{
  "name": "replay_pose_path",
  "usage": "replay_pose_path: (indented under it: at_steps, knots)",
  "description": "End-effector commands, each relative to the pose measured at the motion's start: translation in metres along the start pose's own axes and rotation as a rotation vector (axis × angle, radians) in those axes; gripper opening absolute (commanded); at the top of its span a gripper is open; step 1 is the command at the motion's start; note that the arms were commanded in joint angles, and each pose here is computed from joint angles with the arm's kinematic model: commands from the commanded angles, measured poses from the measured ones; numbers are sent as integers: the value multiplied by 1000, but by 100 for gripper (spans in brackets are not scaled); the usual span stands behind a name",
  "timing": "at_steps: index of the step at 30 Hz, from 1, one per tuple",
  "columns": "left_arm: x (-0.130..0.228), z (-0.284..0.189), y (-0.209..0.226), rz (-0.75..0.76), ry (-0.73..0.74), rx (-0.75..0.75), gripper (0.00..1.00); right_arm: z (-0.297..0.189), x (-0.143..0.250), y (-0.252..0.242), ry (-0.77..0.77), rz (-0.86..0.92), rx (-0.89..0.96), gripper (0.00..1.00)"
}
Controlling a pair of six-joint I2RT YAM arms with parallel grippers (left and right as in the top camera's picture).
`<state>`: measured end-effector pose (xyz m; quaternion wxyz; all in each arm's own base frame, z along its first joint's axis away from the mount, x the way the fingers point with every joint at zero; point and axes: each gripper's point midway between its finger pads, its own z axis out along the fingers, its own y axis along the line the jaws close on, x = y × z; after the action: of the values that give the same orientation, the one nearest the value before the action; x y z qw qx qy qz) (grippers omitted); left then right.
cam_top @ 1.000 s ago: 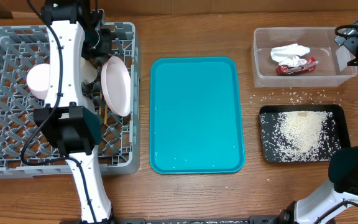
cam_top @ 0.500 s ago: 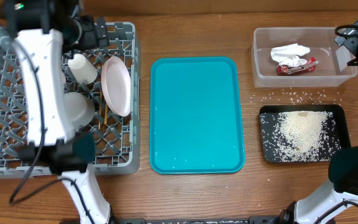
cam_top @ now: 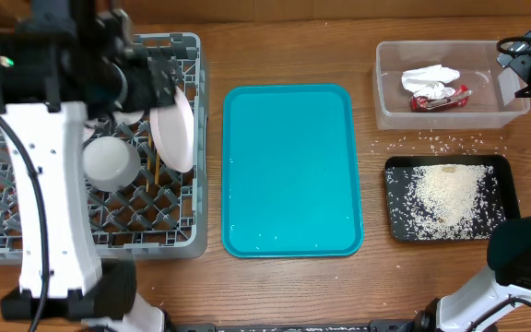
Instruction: Sort waste into correct bins and load items into the dishwasher
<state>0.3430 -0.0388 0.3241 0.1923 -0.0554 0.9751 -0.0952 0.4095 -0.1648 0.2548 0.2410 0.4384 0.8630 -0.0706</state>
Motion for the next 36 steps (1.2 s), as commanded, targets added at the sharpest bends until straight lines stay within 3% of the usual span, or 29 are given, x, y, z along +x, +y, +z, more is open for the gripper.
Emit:
replay_pose_path:
  at_steps: [1,10,16,22,30,36]
  knots:
    - [41,-5,-16,46,51,9,100,-4,-3,1,-13,6,-7,100]
    - [109,4,-62,193,-20,109,100,-4,-3,1,-14,6,-7,100]
    - [154,32,-40,18,-6,-23,100,-4,-3,1,-13,6,-7,100]
    - [183,62,-24,17,123,-105,100,-4,-3,1,-13,6,-7,100]
    - [177,82,-28,72,149,-126,100,-4,-3,1,-13,6,-7,100]
    - [128,101,-62,477,-20,-22,100,-4,-3,1,-14,6,-7,100]
